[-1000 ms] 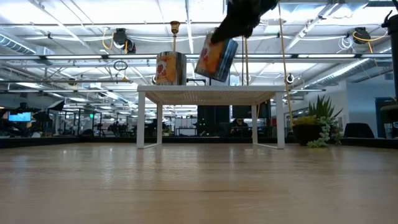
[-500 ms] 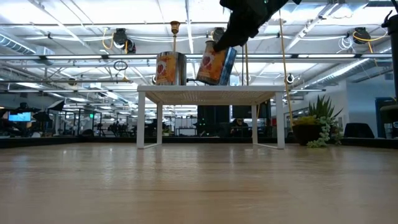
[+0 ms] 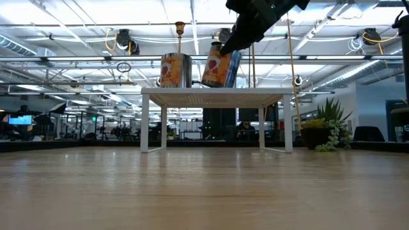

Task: Pick & Place candle stick holders
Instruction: Put the orange scented candle on the shelf aligned with the other black candle holder, then put the brown scented candle on the shelf aligned with the other golden candle holder

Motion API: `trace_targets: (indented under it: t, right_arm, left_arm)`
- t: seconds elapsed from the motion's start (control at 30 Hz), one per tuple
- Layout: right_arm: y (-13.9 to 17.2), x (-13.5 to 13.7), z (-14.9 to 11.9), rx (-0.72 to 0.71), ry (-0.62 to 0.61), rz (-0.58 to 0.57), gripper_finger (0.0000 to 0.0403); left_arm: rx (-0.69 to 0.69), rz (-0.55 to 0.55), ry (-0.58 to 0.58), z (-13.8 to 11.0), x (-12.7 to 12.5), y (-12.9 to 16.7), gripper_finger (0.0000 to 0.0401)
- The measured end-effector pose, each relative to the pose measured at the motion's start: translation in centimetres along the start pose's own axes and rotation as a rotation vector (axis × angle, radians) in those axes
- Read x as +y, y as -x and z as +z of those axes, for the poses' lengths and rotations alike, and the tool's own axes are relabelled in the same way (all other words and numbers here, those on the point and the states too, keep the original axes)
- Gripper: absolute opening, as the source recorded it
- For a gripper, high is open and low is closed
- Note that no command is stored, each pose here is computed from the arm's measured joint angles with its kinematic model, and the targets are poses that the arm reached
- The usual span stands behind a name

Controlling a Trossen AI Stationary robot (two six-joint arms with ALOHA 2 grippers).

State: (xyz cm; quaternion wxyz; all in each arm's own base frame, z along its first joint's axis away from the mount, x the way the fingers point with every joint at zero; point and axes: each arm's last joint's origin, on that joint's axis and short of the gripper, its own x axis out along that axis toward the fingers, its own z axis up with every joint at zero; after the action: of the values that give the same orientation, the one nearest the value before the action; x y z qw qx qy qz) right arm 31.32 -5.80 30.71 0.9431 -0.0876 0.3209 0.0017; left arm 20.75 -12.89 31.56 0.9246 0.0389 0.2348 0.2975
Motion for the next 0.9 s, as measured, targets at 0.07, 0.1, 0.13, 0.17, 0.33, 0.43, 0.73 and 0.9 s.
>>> trace_targets:
  t: [0.07, 0.1, 0.13, 0.17, 0.33, 0.43, 0.73, 0.9]
  right_arm:
    - [0.02, -0.15, -0.02, -0.002, -0.003, 0.000, 0.0030]
    - [0.03, -0.26, -0.05, -0.003, -0.005, -0.003, 0.0034]
    - [0.05, -0.35, -0.05, -0.004, -0.006, -0.007, 0.0039]
    - [0.05, -0.41, -0.06, -0.004, -0.007, -0.009, 0.0044]
    - [0.03, -0.74, -0.13, -0.010, -0.016, -0.019, 0.0066]
    - [0.06, -0.80, 0.08, -0.031, -0.013, -0.026, 0.0078]
    - [0.08, -0.95, 0.58, -0.083, -0.007, -0.042, 0.0088]
    - [0.09, -0.93, 0.81, -0.105, -0.006, -0.045, 0.0089]
  left_arm:
    - [0.000, 0.000, 0.000, 0.00, 0.00, 0.00, 0.0019]
    - [0.000, 0.000, 0.000, 0.00, 0.00, 0.00, 0.0023]
    - [0.000, 0.000, 0.000, 0.00, 0.00, 0.00, 0.0025]
    - [0.000, 0.000, 0.000, 0.00, 0.00, 0.00, 0.0027]
    - [0.000, 0.000, 0.002, 0.00, 0.00, 0.00, 0.0020]
    - [0.000, 0.000, 0.009, 0.00, 0.00, 0.00, 0.0008]
    - [0.012, -0.011, 0.014, -0.02, -0.03, 0.00, 0.0025]
    - [0.012, -0.012, 0.014, -0.02, -0.03, 0.00, 0.0022]
